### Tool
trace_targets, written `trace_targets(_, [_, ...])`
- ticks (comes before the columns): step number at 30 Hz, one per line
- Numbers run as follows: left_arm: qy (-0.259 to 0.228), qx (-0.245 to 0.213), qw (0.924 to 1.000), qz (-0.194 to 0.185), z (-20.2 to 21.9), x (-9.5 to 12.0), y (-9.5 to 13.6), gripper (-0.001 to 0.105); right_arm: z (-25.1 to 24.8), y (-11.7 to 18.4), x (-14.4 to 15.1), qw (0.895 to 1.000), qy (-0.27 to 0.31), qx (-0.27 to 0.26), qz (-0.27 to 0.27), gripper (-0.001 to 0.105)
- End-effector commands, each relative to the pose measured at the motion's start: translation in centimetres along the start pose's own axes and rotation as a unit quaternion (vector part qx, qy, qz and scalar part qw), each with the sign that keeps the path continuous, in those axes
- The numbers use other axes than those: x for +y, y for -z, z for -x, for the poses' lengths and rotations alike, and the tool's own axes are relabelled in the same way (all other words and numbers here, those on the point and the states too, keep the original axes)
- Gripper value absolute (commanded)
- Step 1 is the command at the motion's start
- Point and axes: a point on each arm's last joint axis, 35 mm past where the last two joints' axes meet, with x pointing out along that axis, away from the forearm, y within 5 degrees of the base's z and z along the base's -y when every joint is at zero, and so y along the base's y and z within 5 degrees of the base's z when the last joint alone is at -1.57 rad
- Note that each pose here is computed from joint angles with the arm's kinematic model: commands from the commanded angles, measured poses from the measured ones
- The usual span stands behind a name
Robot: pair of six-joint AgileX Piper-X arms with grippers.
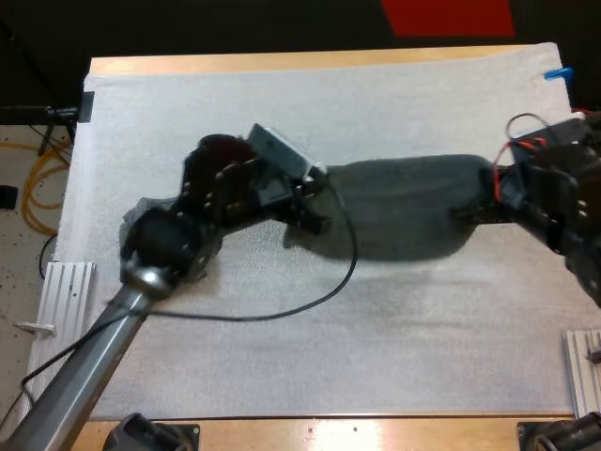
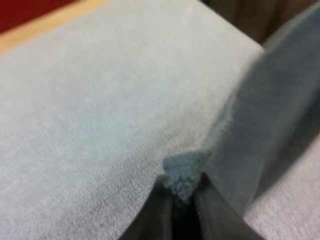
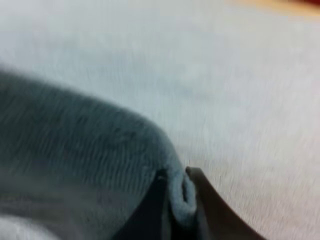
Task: Pick towel from pile fold and stack
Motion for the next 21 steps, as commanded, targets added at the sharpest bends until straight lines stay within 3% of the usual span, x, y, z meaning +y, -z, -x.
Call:
trace_targets(1, [-0.003, -0.003, 1.0, -0.001, 0.8, -0.3, 0.0, 0.0, 0.9, -0.2, -0.1, 1.0, -0.002, -0.015, 0.001, 0.0])
trace_targets(6, [0.008, -0.013, 0.9998, -0.014, 4.3, -2.3, 0.5, 0.0, 4.4, 0.4, 0.5, 0.998, -0.041, -0.042, 0.005, 0.0])
trace_targets(11, [0.001, 0.01, 0.9997, -0.02, 6.4, -4.0, 1.9, 0.0, 7.2, 1.7, 1.8, 0.997, -0.073, -0.03, 0.01, 0.0])
trace_targets(17, [-0.05, 0.068, 0.9961, -0.026, 8.0, -5.5, 4.4, 0.0, 9.7, 3.7, 3.8, 0.991, -0.128, 0.02, 0.009, 0.0])
trace_targets(21, [-0.086, 0.087, 0.9919, -0.033, 6.8, -5.0, 5.8, 0.0, 9.2, 4.4, 4.7, 0.987, -0.148, 0.061, -0.002, 0.0])
